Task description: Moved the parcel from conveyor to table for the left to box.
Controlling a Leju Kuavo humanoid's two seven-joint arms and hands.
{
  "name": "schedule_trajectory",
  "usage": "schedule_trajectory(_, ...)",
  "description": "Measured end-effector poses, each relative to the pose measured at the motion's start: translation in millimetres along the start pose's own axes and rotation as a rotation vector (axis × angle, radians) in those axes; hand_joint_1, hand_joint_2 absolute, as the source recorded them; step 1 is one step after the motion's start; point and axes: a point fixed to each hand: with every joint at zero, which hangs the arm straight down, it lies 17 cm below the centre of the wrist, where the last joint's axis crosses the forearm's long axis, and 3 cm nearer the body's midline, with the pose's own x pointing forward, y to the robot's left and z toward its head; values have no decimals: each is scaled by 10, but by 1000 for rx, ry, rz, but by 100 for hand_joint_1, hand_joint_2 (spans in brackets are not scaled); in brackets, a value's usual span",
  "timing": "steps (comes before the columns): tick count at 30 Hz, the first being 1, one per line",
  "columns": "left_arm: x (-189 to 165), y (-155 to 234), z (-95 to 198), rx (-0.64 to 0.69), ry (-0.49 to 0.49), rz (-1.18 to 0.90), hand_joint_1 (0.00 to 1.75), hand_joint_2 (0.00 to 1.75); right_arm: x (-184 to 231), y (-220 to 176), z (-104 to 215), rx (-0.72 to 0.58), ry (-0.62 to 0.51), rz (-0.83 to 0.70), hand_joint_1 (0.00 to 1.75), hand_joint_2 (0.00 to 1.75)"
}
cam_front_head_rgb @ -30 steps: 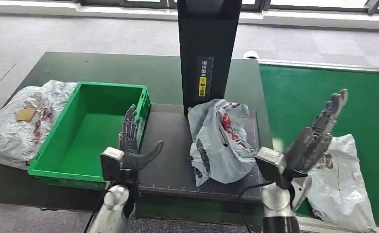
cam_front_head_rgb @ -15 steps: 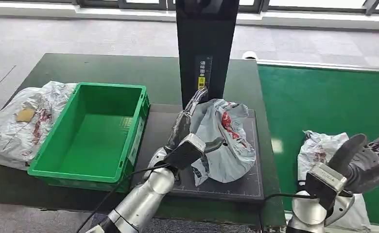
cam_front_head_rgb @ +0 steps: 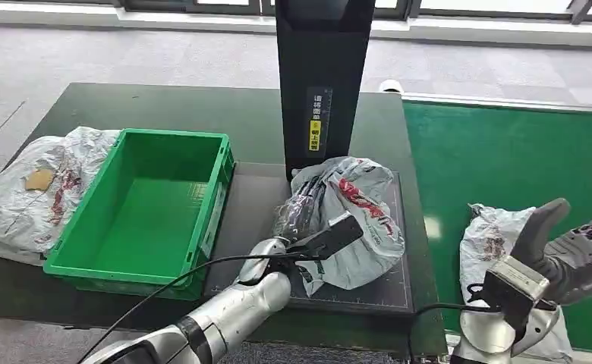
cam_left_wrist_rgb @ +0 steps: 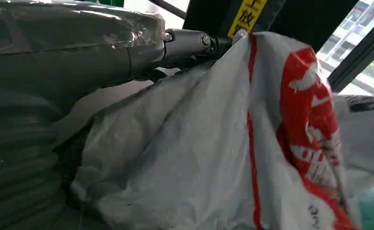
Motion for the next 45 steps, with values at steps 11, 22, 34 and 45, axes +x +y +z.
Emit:
schedule_trajectory(11,-333,-54,26,-27,100,-183,0,175,2,-37,-20,-14,3,-7,0,175)
schedule_trajectory(22,-383,-78,45,-37,109,-268,175,175,20,-75,-41,-24,-1,-9,0,175)
schedule_trajectory(34,-268,240,-17,121,71,-325,175,175,6,-126,-44,-30,-2,4,0,175)
schedule_trajectory(45,336,995,6,432,-138,-604,175,175,5,-152,-40,-29,-5,14,0,175)
